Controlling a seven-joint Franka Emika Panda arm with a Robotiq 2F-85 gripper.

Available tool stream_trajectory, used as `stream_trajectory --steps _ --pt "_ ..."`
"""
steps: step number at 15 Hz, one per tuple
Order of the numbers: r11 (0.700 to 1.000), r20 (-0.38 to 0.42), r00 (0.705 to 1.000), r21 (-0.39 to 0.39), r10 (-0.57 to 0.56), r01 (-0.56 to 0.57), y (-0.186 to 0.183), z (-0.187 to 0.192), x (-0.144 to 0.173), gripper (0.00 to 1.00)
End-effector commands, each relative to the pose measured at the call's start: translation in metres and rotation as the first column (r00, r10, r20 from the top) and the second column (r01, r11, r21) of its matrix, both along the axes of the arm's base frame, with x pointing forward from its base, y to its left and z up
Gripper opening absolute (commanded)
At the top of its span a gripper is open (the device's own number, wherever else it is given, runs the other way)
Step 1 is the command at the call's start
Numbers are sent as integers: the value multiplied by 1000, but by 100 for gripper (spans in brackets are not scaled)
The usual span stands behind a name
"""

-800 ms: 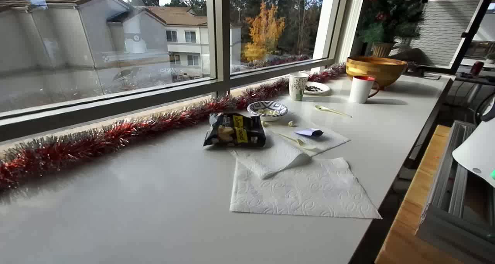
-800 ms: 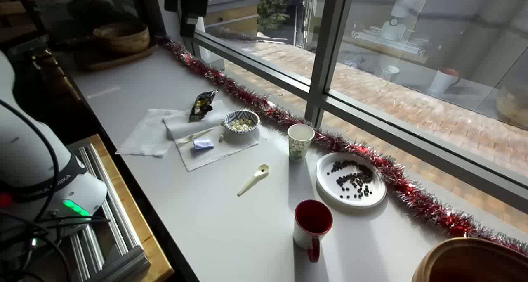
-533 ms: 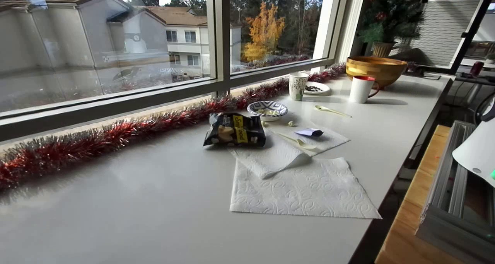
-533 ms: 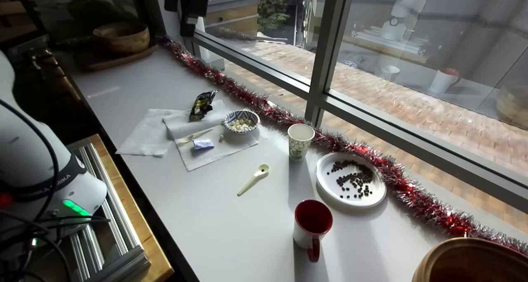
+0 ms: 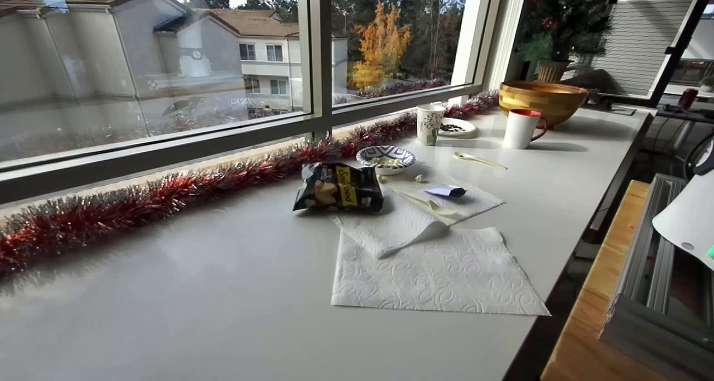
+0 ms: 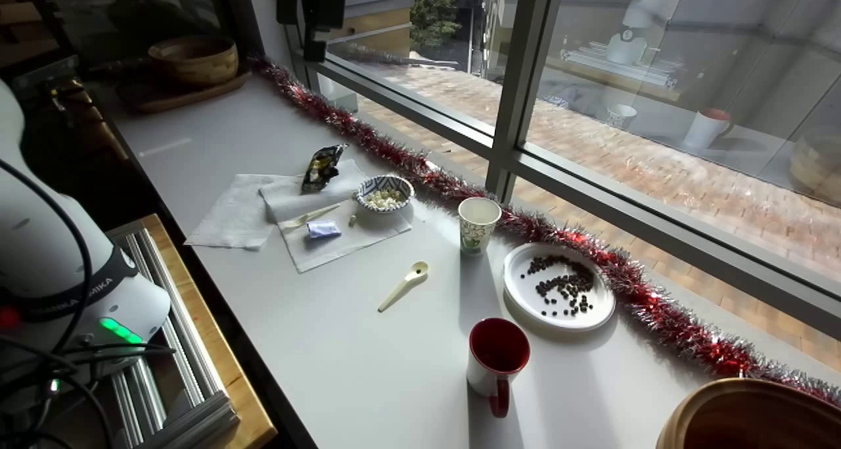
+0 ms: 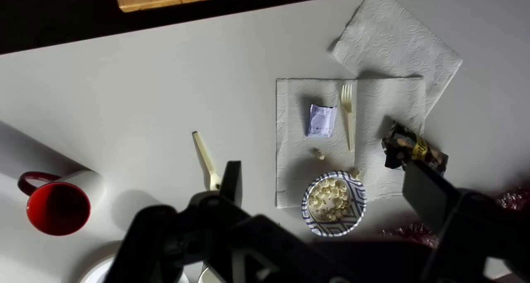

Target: Use the spoon to scoop some the contents of the white plate and put them in the white mug

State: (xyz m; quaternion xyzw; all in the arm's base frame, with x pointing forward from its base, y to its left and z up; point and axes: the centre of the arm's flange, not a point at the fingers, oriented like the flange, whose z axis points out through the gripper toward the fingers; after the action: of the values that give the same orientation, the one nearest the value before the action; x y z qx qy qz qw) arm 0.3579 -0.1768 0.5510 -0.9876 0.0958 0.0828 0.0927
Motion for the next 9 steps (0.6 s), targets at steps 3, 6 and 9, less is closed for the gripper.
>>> stream_trajectory --steps 3,6,9 --pt "991 204 976 -122 77 -52 36 -62 -4 100" --pt "980 322 939 -190 120 -60 47 -102 -13 100" --pt "973 429 888 -221 163 -71 51 -138 -28 100"
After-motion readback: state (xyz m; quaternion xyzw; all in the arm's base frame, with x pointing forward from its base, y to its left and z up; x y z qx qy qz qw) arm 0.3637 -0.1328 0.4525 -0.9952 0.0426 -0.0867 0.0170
